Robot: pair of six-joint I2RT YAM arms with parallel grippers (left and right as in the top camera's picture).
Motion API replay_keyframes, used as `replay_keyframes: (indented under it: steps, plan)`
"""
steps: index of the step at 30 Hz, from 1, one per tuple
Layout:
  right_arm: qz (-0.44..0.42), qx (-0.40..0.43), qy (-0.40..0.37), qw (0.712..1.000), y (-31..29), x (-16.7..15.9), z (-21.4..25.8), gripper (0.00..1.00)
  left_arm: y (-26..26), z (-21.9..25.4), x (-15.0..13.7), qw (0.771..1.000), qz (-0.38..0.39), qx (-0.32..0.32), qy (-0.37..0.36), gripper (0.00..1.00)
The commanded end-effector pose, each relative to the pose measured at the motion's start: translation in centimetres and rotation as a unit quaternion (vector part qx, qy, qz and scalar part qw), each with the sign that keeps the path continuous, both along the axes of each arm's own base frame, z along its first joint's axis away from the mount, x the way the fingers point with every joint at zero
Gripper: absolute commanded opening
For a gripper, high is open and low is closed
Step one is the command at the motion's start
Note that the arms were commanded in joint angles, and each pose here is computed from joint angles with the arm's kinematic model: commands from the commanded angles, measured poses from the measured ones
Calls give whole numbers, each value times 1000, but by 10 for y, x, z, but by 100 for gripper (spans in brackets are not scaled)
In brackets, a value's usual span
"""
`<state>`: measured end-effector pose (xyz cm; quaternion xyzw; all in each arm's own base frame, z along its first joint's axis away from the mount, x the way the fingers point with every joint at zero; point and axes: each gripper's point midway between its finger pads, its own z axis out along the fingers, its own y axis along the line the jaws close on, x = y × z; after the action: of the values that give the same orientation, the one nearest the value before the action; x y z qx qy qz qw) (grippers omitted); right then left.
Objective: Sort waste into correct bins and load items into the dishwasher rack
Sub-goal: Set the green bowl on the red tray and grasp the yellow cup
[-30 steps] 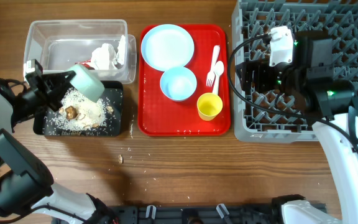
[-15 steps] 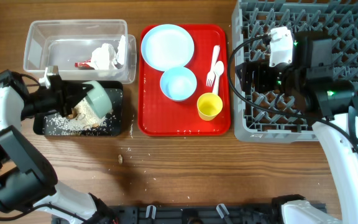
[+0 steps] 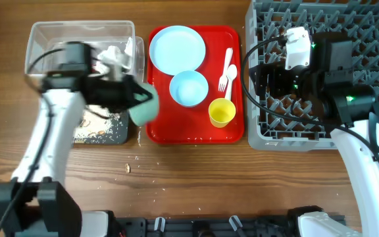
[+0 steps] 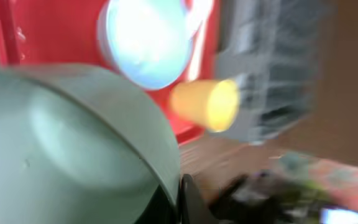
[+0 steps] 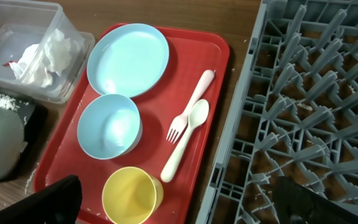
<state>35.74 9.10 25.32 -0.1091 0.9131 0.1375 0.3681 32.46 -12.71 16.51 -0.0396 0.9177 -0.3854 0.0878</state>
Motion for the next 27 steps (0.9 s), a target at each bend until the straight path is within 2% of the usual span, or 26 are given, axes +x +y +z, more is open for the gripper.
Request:
replay_keyframes:
  steps: [1,6,10,12,14,19,23,27]
  plan:
    - [3,10,-5,1000,4,4,6,100,-12,-52,-8,979,7,203,24,4]
    - [3,10,-4,1000,4,3,6,99,-65,-84,-19,971,-64,231,18,4]
    - [3,9,-2,1000,4,2,5,100,-70,-114,-21,957,-72,281,27,4]
    - [3,9,-1,1000,4,2,5,100,-71,-123,-23,954,-78,288,35,12]
    - [3,10,-1,1000,4,2,5,100,-74,-121,-23,956,-80,281,37,25]
    - [3,9,-2,1000,4,2,5,100,-96,-75,2,967,-80,243,-11,43]
    - [3,10,-1,1000,4,2,5,100,-112,-44,26,969,-83,222,-73,54]
    - [3,9,-1,1000,4,2,5,100,-124,-45,34,967,-94,216,-99,56]
